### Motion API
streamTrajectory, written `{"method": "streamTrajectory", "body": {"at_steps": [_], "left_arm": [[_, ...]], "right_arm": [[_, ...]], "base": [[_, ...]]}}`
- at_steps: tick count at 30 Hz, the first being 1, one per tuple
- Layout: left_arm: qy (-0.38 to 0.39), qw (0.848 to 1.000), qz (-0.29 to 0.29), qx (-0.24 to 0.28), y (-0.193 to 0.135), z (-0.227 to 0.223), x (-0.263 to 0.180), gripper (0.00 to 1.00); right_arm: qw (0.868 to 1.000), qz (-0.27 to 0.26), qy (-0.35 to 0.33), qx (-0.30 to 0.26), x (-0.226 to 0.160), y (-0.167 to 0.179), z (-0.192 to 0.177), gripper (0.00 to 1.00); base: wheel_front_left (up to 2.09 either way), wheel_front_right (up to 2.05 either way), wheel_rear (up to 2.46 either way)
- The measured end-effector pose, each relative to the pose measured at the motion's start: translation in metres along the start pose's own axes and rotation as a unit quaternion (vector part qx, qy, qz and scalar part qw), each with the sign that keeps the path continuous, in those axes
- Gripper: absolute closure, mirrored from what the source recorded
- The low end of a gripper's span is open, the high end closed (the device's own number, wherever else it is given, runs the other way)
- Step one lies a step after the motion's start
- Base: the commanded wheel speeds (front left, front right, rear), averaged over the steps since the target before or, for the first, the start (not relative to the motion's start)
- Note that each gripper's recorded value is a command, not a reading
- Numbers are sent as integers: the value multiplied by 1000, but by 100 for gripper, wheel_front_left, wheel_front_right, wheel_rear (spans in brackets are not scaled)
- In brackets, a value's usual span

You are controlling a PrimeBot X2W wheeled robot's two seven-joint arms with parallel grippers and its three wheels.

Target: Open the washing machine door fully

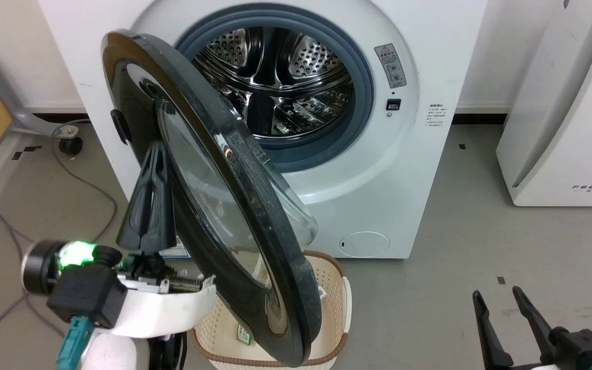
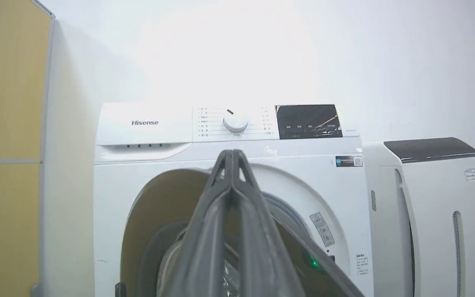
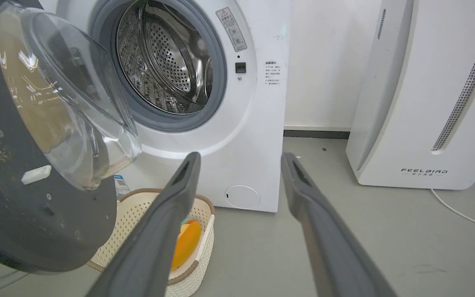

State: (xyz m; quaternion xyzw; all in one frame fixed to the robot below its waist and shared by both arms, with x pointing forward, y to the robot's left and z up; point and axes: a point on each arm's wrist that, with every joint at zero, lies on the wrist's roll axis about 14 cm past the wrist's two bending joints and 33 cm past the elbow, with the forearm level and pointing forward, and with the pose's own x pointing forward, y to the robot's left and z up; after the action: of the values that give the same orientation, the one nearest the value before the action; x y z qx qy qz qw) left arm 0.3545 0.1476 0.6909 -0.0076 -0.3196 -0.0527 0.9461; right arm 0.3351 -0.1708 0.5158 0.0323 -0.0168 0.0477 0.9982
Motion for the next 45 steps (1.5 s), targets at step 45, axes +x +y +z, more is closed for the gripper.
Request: {"method": "streamTrajectory", "body": {"at_steps": [45], "left_arm": [[322,913,-207,-138,-170,-109,-75,100]], "right_arm": [[1000,7,19,2,6,4,-13,0]], "base": [[0,0,0]]}}
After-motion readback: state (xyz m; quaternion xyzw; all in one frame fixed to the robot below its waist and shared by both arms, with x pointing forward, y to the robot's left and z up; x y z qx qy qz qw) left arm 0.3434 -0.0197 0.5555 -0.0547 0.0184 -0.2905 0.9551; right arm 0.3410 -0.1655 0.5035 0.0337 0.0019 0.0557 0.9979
